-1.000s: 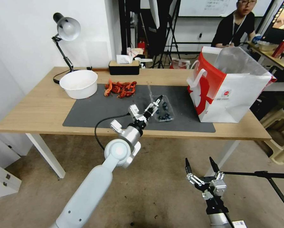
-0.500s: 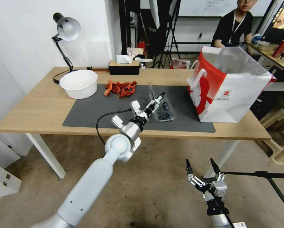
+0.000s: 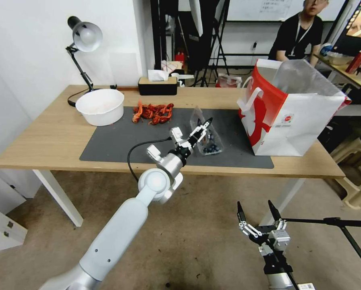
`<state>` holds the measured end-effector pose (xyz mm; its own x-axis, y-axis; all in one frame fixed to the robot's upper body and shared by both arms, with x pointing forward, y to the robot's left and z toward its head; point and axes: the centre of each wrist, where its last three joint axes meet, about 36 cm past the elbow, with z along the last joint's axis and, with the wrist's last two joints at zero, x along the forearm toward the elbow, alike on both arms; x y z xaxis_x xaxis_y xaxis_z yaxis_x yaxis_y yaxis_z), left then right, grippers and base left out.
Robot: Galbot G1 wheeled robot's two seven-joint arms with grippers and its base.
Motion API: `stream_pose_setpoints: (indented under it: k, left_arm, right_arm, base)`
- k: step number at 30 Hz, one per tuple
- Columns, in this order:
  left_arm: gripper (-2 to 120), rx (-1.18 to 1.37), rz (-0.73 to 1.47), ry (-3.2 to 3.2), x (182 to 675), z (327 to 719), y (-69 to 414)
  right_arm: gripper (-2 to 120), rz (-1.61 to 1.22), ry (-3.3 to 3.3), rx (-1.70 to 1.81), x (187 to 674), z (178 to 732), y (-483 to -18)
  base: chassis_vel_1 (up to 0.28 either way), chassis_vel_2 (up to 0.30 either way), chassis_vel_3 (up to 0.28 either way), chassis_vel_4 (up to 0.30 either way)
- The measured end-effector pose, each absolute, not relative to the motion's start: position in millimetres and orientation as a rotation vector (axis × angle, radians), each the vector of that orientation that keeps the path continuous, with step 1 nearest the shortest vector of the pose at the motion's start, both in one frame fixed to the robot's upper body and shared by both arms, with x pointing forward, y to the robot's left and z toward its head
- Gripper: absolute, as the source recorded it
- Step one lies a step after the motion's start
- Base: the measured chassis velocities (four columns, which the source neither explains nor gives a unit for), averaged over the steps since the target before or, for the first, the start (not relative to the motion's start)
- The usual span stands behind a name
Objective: Close the takeout container lid, then place the container into the takeout bag.
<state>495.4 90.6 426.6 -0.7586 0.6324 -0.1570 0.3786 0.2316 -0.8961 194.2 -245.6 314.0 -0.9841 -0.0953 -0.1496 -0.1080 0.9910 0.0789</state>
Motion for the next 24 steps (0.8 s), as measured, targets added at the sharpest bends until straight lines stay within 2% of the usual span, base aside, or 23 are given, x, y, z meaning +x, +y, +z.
stream_pose_setpoints:
  k: [2,8,11,15,24]
  left_arm:
    - [32,-0.943,1.532,-2.263,498,425,88]
    - [25,-0.939,1.507,-2.261,500,423,81]
    - [13,-0.93,1.488,-2.263,501,422,77]
    - [3,-0.911,1.468,-2.268,503,419,75]
    - [0,-0.892,1.379,-2.3,509,418,71]
  right_arm:
    - [100,0.131,2.986,-0.154,194,315,-245]
    - [100,0.131,2.982,-0.156,194,317,-245]
    - [100,0.129,2.981,-0.155,193,317,-246]
    - [100,0.13,2.978,-0.156,193,319,-245]
    - [100,0.131,2.974,-0.16,194,319,-245]
  base:
    - [0.0,0.0,0.0,0.0]
    - [0.0,0.0,0.0,0.0]
    - [0.0,0.0,0.0,0.0]
    - [0.0,0.0,0.0,0.0]
    - [0.0,0.0,0.0,0.0]
